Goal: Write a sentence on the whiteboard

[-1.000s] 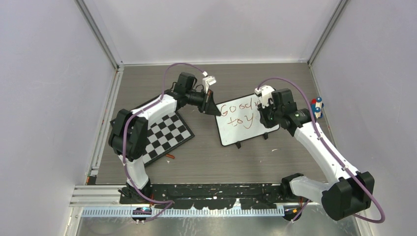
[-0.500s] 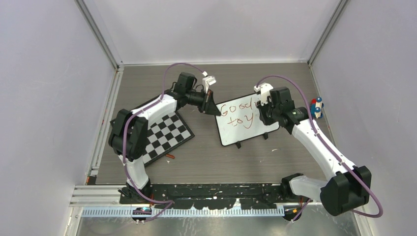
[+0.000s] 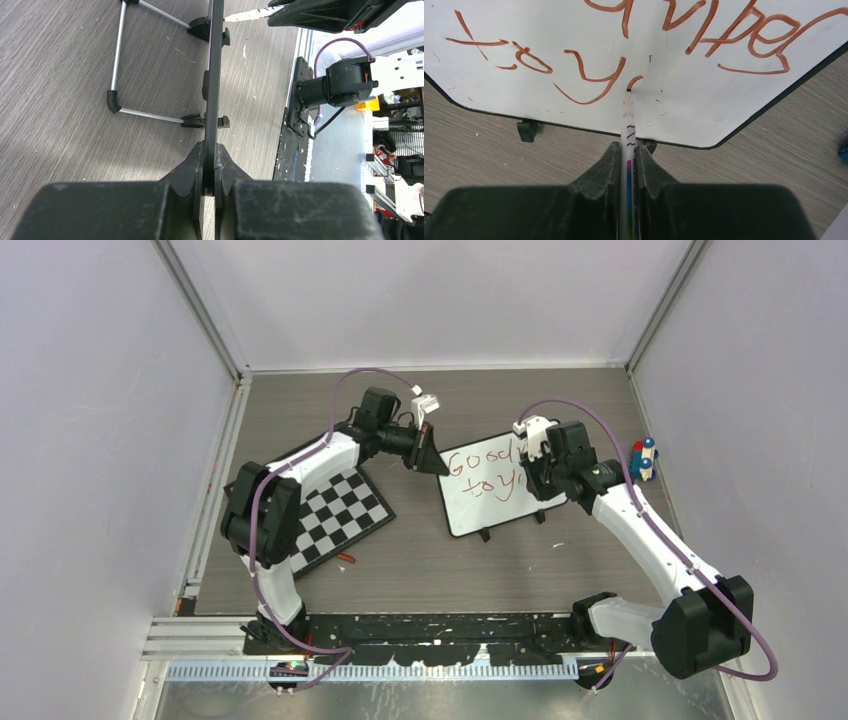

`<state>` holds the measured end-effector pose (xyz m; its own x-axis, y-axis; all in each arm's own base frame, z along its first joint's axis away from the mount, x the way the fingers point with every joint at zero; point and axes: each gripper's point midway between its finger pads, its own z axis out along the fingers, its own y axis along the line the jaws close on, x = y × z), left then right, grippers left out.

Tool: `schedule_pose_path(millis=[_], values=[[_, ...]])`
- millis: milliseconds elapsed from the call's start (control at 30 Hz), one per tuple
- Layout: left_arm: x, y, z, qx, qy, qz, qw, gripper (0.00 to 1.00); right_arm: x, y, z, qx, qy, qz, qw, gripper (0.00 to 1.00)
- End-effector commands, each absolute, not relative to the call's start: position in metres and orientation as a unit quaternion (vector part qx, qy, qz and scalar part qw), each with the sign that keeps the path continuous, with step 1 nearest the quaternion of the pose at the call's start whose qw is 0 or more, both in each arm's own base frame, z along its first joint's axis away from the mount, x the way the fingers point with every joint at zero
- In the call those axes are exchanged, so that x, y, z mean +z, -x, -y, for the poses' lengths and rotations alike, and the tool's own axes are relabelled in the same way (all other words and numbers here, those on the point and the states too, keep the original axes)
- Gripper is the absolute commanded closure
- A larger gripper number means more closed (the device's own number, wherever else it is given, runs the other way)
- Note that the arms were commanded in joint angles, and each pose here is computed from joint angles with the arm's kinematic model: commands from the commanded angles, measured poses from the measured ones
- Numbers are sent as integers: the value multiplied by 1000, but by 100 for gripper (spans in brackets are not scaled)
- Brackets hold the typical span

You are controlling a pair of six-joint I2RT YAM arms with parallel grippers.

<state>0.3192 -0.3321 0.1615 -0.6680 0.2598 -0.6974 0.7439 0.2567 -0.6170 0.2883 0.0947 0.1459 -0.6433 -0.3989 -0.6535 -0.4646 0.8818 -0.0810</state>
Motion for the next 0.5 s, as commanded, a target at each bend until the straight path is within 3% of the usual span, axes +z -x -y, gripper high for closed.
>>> schedule_pose_path(millis=[0, 467], values=[[158, -325, 332, -504, -330, -760, 243, 100, 142, -295, -87, 19, 245, -903, 351, 100], [160, -327, 332, -504, -330, -760, 245, 100, 174, -317, -85, 2, 221, -886, 408, 100]])
